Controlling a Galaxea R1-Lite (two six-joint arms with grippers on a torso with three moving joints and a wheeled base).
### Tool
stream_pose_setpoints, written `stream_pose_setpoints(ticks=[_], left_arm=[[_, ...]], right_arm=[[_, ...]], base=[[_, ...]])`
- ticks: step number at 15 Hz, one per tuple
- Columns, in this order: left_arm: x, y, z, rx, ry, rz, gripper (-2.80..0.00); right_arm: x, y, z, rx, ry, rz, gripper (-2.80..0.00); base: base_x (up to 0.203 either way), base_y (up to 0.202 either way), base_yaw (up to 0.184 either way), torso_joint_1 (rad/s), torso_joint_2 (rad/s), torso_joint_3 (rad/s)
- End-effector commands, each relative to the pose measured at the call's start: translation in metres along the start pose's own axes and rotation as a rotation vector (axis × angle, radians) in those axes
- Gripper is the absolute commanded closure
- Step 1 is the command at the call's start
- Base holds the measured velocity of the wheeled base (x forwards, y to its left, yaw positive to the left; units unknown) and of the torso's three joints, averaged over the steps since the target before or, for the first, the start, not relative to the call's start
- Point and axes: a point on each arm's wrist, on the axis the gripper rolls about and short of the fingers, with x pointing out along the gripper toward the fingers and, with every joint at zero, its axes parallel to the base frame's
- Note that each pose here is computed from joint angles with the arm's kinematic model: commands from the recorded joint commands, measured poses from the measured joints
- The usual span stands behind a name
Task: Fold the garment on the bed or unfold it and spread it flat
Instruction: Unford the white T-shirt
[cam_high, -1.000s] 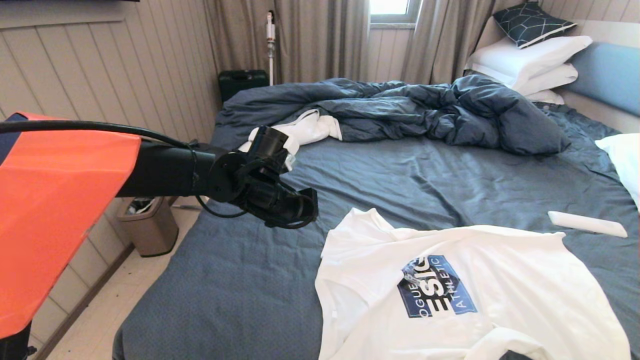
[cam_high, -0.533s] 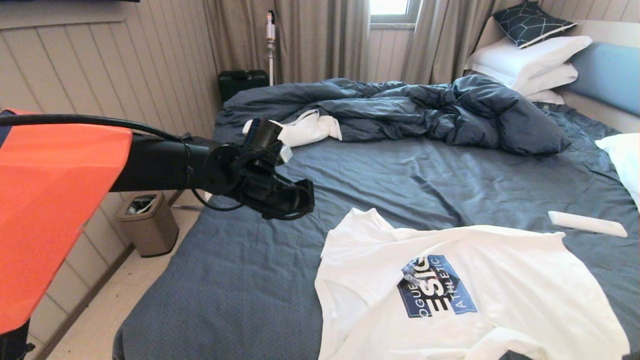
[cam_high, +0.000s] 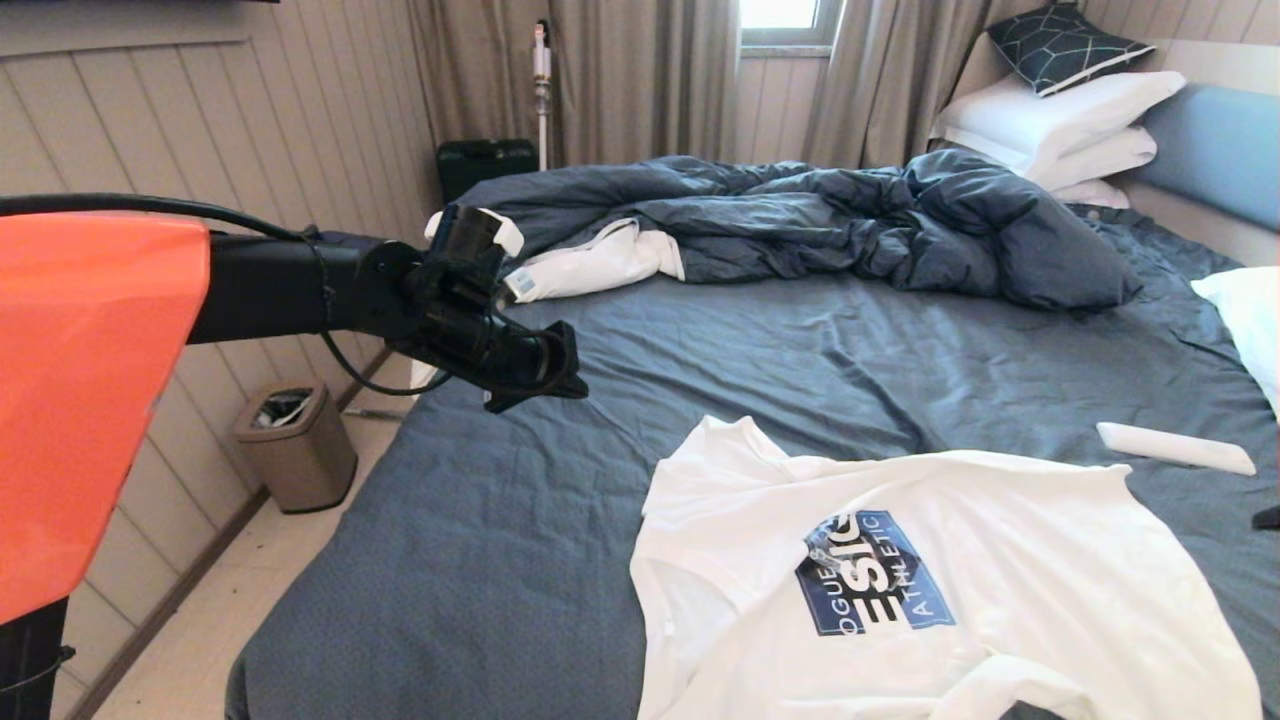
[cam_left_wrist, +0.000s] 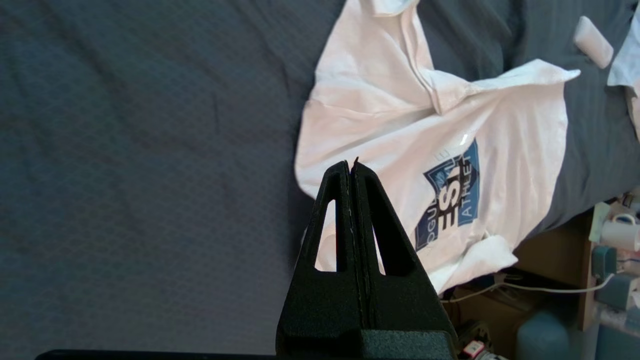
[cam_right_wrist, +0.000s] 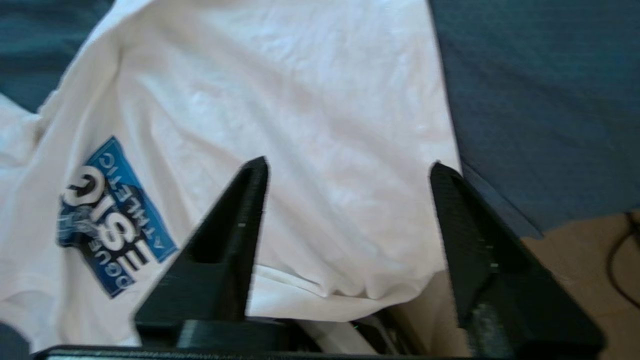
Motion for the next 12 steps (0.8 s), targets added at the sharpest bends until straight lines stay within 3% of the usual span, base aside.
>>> stream_pose_setpoints(ticks=[1,3,5,8,12], left_arm=[[0.009,0.007,-0.001,-0.014,0.026,-0.002,0.00],[0.009,0.007,-0.002,-0.014,0.030,-0.005,0.00],[0.034,0.017,-0.003,-0.025,0.074,-0.026,0.00],[0.063,0.024,0.000,-0.002,0.092,-0.151,0.00],[0.072,0.025,-0.001,0.038,0.090,-0.180,0.00]], right_arm=[[0.023,-0.008,0.021,0.015,0.040,0.014,0.00],[0.028,-0.010,0.028,0.025,0.065,0.021,0.00],[0.033,-0.011,0.038,0.054,0.109,0.045,0.00],[0.033,-0.007,0.078,0.088,0.109,0.093,0.00],[0.051,-0.002,0.081,0.114,0.179,0.122,0.00]], base=[[0.000,0.000,0.000,0.000,0.00,0.000],[0.000,0.000,0.000,0.000,0.00,0.000],[0.000,0.000,0.000,0.000,0.00,0.000],[0.000,0.000,0.000,0.000,0.00,0.000],[0.000,0.000,0.000,0.000,0.00,0.000]])
